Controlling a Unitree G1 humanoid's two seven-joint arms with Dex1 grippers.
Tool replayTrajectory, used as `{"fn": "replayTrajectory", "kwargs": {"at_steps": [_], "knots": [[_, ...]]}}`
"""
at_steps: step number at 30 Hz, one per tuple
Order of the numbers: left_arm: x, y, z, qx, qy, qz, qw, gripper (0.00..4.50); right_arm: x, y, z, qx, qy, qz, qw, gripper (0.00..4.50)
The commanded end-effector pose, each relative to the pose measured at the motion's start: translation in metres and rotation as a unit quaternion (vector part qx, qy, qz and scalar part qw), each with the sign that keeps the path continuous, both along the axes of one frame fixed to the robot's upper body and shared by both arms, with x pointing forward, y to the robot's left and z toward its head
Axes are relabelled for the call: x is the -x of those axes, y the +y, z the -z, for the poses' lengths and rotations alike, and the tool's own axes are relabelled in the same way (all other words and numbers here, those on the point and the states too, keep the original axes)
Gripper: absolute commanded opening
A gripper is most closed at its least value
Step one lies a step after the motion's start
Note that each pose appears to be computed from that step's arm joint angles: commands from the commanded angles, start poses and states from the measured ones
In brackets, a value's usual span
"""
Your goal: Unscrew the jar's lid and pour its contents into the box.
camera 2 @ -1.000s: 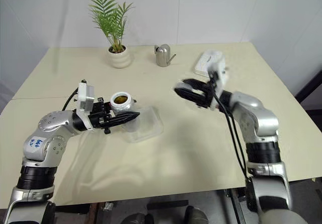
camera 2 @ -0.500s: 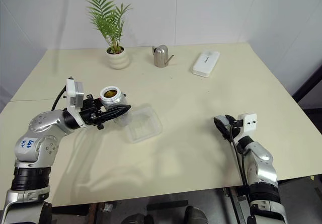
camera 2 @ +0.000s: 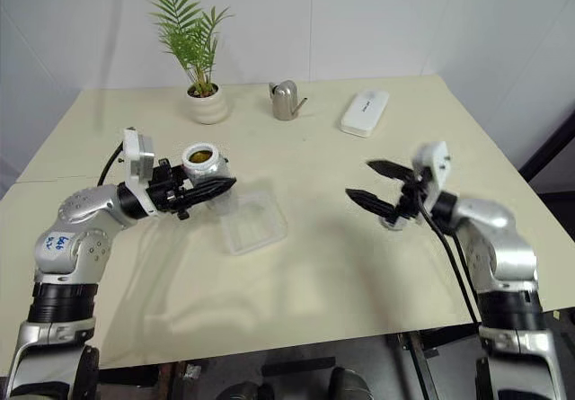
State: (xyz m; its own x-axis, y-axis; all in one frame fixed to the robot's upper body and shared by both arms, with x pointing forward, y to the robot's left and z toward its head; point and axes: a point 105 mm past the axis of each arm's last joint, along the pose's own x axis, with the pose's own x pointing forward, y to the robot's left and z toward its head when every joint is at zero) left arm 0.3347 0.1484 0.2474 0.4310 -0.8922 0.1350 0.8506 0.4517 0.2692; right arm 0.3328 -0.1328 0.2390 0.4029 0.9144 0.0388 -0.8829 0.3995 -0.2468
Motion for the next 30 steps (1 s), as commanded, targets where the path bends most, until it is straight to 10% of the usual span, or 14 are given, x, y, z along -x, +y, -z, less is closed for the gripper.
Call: {"fn": "replayTrajectory", "kwargs": {"at_steps": [1,11,21,25,30], "knots": [[-0.013,0.004,-0.002,-0.034,-0.025,-0.039,0.998,1.97,0.008,0.028,0.002,0.044,0.005,-0.05,0.998,4.45],[-0.056,-0.002,-0.006,-0.2,-0.143,-0.18,0.952,1.97,0.014,0.028,0.023,0.054,0.032,-0.048,0.997,4.45],[-0.069,-0.023,-0.004,-0.417,-0.518,-0.226,0.712,1.97,0.019,0.012,0.036,0.023,0.057,0.014,0.998,4.45],[-0.061,-0.043,0.011,-0.457,-0.657,-0.158,0.578,1.97,0.02,0.014,0.039,0.013,0.062,0.022,0.998,4.45],[-0.062,-0.053,0.018,-0.458,-0.739,-0.119,0.48,1.97,0.022,0.019,0.04,0.004,0.064,0.024,0.998,4.45]]}}
